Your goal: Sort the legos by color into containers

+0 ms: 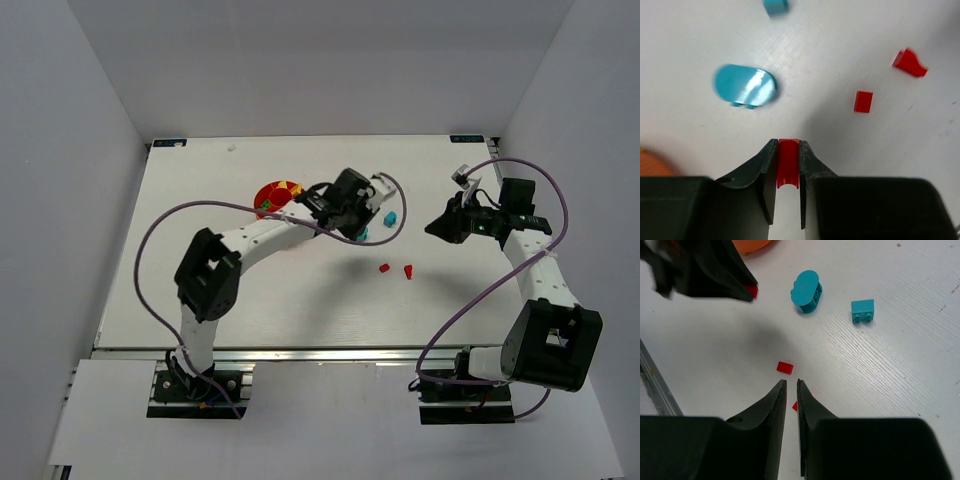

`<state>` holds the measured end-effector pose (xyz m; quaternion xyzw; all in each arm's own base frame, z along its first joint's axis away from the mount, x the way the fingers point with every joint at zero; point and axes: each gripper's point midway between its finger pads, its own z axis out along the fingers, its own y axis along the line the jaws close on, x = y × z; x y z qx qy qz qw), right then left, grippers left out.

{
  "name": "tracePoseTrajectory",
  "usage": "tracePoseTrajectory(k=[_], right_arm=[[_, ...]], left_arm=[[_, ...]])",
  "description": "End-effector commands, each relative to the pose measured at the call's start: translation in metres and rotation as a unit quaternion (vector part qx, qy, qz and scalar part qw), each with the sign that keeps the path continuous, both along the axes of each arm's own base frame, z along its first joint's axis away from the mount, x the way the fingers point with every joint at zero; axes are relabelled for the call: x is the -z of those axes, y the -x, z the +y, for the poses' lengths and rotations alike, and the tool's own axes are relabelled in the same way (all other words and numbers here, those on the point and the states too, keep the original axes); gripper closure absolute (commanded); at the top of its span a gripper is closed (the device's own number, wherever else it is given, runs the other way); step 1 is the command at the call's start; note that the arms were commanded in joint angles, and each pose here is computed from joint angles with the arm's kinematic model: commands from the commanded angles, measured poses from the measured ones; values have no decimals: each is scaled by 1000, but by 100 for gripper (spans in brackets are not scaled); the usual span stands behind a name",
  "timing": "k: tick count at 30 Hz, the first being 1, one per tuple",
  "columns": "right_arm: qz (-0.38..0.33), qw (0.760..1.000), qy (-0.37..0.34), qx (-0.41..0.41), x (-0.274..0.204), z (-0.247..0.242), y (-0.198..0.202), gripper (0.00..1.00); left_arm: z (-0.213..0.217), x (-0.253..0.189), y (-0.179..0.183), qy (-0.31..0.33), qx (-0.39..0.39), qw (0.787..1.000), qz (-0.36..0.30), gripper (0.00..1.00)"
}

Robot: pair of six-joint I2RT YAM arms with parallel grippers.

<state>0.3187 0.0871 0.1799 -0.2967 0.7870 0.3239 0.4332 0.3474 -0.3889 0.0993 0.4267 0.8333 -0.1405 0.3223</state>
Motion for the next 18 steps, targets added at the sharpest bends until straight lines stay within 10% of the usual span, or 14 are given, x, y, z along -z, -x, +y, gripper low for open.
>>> tracePoseTrajectory(k=[1,18], right_arm=[[2,1000,-9,-12,1,3,7,80],[4,1000,-13,-19,1,4,10,79]], left_arm=[[22,-88,-17,67,-36,995,-60,93],[182,-98,-127,62,-267,956,-102,98]])
